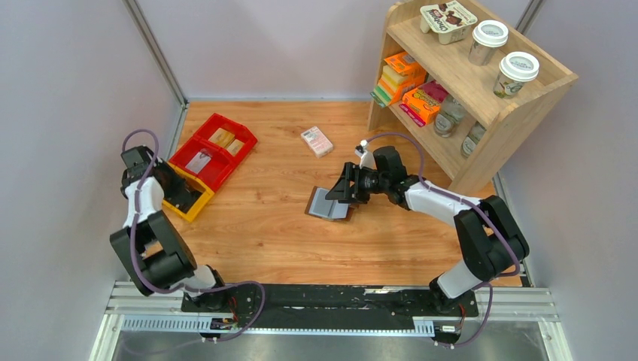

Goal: Take the credit cards out of the card holder
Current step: Place the credit card in the storage box.

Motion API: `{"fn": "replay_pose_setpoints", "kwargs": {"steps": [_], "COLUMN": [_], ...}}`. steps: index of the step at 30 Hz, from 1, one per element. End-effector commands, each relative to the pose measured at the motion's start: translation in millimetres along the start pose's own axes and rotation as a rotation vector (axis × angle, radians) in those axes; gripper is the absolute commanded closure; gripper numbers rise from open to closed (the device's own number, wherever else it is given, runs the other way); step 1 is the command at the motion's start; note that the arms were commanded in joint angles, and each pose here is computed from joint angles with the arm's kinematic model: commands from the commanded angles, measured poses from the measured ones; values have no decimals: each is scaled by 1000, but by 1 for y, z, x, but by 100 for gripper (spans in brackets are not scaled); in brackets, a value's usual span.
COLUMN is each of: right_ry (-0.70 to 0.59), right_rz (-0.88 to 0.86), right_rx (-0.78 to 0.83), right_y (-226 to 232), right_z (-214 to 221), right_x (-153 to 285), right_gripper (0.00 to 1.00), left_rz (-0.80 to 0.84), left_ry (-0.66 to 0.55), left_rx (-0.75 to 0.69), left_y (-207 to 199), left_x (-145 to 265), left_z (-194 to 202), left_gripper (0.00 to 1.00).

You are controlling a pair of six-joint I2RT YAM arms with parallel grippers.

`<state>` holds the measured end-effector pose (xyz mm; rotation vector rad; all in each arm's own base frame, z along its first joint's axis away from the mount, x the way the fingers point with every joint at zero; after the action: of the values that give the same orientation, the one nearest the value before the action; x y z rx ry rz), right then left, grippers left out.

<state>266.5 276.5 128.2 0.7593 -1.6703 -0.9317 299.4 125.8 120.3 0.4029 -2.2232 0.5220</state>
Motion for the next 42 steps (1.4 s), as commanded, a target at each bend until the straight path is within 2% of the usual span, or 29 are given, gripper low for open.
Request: {"fn": "replay_pose_setpoints", "kwargs": {"steps": [1,5,8,13,18,22,33,38,42], "right_ry": [-32,-35,-44,-46,-53,-66,-84,-76,-72], "right_rz": [-23,14,25,45,63,85,126,141,168], "right_rx": [77,71,72,69,65,71,68,59,53], "right_y": [19,15,15,11,7,4,-1,-6,-10], "right_z": [-10,-11,-14,-15,-16,-19,-23,-21,-20], "right_x": [8,9,9,7,6,7,7,3,-1], "right_gripper": [32,32,32,32,32,32,33,34,35], "left_rz": [56,14,49,33,-78,-116,-170,-89,66], "left_ry": [-81,-80,-73,-8,12,9,-89,-101,-86], "left_rx": [23,47,50,32,-17,-41,-90,-137,-249], "left_y": [-3,10,6,13,27,31,27,-2,-65], "left_x": [-12,-20,-28,-37,-23,-10,36,42,43], "left_z": [-38,-42,-45,-39,-38,-43,-62,-60,-43], "left_gripper": [96,96,96,92,68,59,52,52,52]}}
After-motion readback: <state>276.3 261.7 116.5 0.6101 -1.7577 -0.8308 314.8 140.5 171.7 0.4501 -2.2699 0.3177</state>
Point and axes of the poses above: each gripper's point midway between its finger pads, its own x axis back along the fingers, its own y axis along the line the jaws close on, z = x × y, the point moved 2 cm from there along x, back along the fingers, and after that the axes turned 14 degrees about -x, right-handed, at the moved point
